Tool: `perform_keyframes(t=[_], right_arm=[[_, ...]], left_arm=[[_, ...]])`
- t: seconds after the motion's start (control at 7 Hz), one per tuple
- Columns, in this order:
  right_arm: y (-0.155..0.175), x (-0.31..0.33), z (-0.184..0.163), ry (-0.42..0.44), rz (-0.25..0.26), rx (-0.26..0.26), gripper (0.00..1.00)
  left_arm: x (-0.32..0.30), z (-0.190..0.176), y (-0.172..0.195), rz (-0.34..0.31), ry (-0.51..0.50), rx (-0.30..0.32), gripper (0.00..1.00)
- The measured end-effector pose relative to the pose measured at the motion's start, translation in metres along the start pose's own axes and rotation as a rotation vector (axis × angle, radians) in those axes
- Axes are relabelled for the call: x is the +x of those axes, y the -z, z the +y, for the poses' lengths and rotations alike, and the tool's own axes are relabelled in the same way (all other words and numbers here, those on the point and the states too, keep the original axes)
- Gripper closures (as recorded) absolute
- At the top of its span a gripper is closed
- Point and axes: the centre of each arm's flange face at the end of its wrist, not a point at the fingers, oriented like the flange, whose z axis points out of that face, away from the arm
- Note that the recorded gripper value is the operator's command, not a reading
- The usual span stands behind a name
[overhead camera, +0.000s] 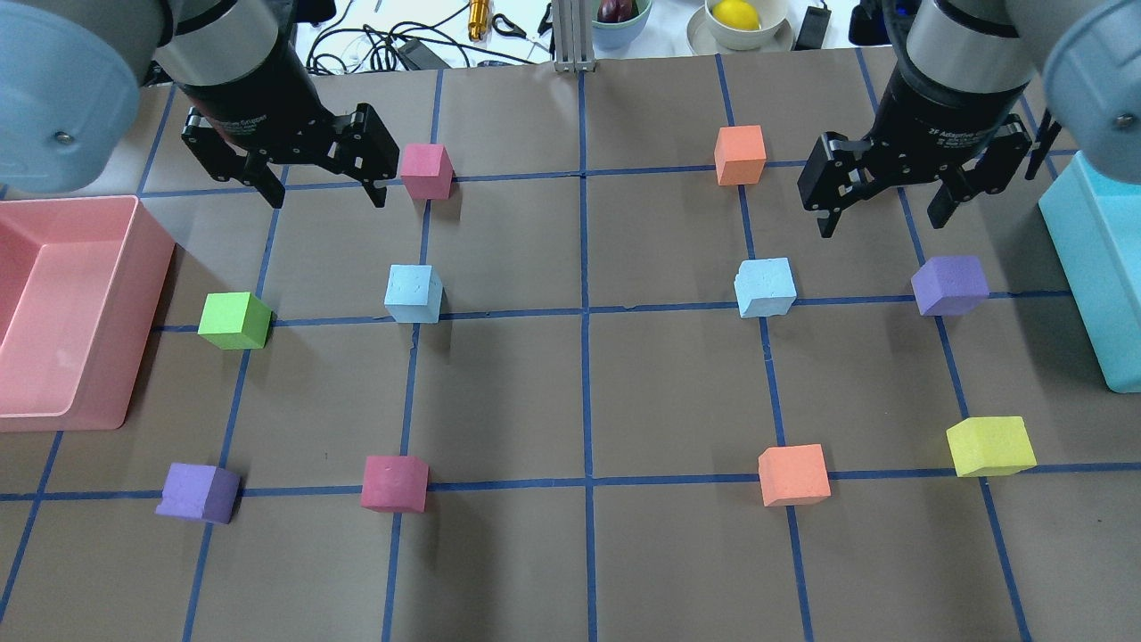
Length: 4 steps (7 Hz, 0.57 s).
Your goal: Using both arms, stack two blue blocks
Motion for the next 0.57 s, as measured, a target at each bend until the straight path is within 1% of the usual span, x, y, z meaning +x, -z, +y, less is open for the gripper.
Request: perform_keyframes(t=[0.57], right_arm=[[-0.0017,-0.0001,0.0001,-0.001,0.0,-0.003,0.0]], left_arm=[[0.0001,0.0015,-0.0004,0.0,0.0,0.001,0.0]])
